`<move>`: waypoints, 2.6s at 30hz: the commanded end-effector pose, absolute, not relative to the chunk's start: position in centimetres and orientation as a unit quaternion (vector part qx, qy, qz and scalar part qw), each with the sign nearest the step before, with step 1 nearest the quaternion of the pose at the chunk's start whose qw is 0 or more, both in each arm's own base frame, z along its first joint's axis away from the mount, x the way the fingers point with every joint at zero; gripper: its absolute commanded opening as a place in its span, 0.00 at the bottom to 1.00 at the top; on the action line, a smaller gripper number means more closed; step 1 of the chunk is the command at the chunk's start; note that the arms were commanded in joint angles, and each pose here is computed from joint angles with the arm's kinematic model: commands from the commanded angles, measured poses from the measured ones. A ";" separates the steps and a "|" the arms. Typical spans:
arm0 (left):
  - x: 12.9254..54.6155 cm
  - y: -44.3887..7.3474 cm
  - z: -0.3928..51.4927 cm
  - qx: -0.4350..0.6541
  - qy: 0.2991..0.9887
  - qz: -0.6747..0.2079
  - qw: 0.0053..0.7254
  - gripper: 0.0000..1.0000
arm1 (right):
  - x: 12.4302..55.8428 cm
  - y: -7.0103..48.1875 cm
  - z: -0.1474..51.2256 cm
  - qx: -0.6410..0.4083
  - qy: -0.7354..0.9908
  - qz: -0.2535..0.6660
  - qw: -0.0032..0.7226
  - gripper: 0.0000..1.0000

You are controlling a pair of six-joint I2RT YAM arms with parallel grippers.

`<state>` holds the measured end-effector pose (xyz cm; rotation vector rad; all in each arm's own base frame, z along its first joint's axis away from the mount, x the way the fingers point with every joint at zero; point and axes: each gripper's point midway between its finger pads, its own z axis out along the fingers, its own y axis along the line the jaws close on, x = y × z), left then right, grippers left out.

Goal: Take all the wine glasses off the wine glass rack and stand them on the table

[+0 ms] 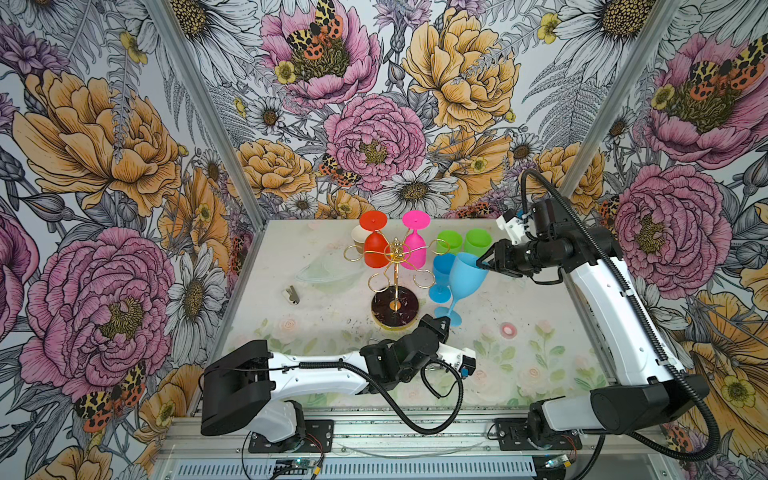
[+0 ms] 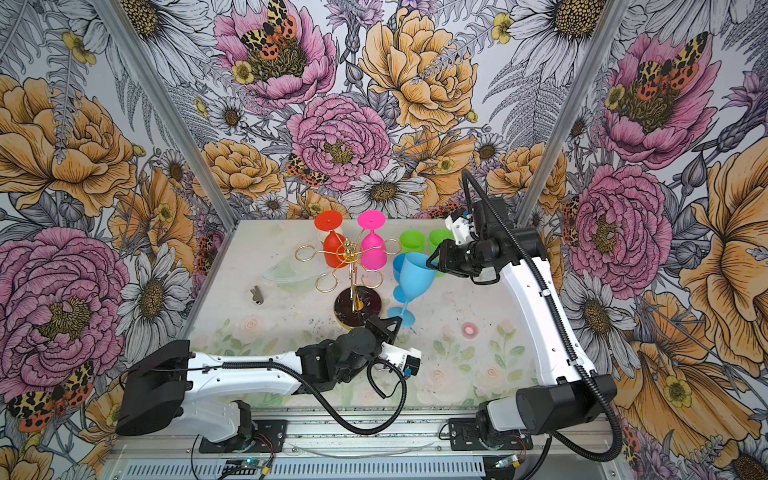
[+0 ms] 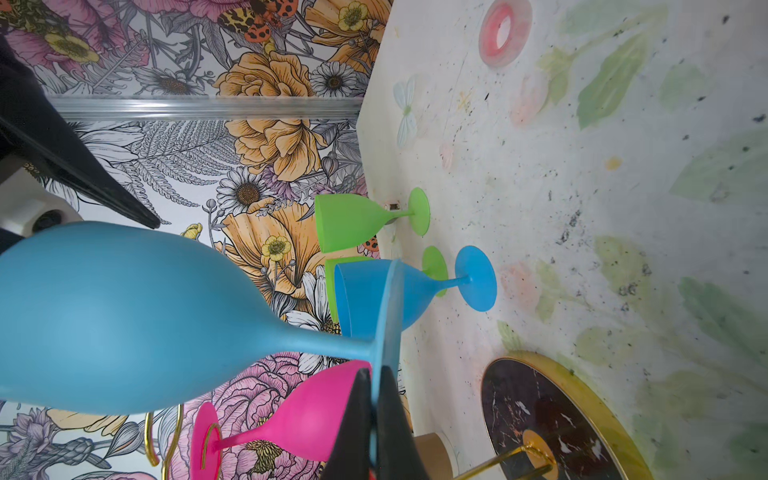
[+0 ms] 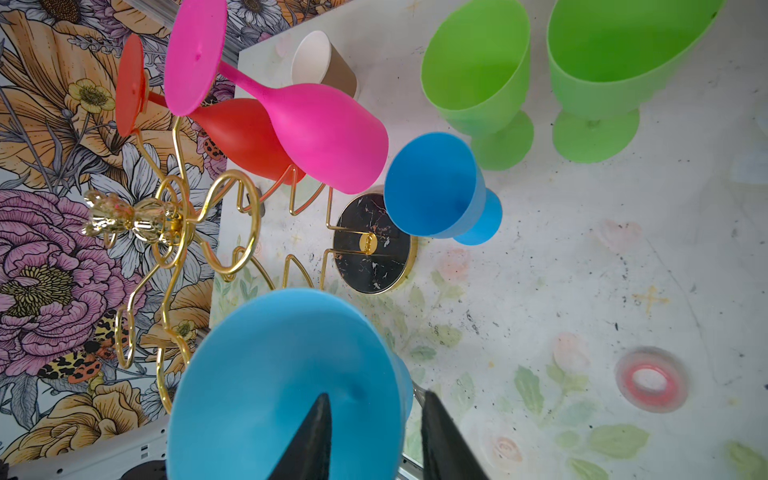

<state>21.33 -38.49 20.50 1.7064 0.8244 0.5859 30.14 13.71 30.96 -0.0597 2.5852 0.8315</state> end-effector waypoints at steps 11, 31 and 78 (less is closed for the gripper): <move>21.8 -38.6 21.4 0.696 0.328 0.289 0.570 0.00 | 30.0 13.6 30.7 -0.037 0.937 0.282 0.201 0.16; 20.2 -38.1 20.1 0.713 0.323 0.263 0.565 0.24 | 30.3 12.8 30.6 -0.038 0.942 0.257 0.212 0.00; 21.3 -23.3 33.4 0.247 0.779 -0.228 0.529 0.89 | 40.5 5.3 24.1 0.049 0.937 -0.003 0.346 0.00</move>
